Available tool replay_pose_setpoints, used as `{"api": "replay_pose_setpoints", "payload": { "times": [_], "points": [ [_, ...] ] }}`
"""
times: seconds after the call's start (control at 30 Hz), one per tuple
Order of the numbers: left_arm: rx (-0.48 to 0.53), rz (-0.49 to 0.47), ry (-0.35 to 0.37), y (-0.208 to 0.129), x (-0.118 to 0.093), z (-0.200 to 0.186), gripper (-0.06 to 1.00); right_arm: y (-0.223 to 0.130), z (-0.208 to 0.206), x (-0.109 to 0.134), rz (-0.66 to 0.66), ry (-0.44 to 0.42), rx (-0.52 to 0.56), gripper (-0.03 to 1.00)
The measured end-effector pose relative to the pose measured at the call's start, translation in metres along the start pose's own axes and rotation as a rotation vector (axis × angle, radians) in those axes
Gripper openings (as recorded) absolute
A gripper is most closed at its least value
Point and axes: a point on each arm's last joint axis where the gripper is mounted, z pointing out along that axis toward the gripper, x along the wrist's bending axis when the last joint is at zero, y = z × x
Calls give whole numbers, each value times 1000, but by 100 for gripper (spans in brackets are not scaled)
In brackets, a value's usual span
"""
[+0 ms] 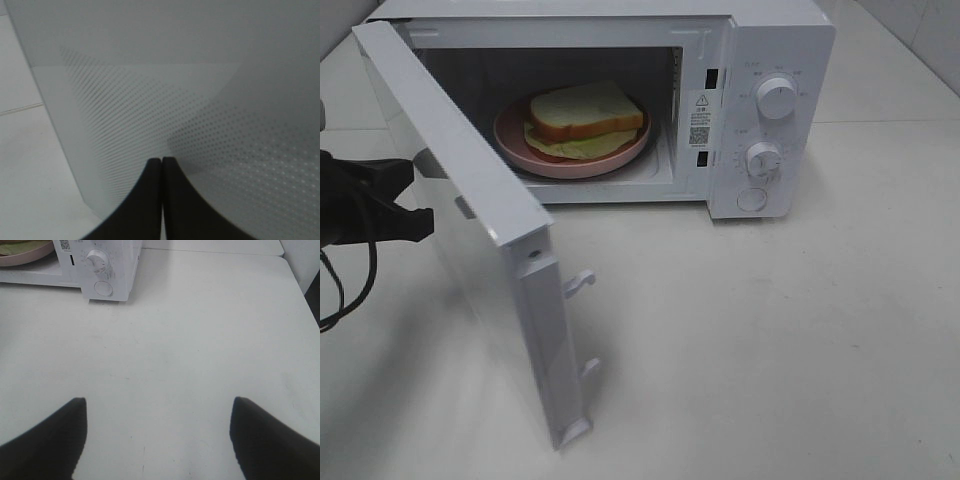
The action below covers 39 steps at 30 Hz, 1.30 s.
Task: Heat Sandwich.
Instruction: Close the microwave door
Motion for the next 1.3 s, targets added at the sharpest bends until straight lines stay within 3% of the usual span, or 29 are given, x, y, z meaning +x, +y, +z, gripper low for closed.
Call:
{"api": "replay_pose_setpoints", "payload": {
  "times": [0.47, 1.3],
  "points": [
    [-38, 16, -121, 12, -46, 38, 0, 0, 0, 0, 0, 0, 0, 76],
    [-108, 1, -216, 40, -106, 113, 0, 0, 0, 0, 0, 0, 0, 76]
  ]
}}
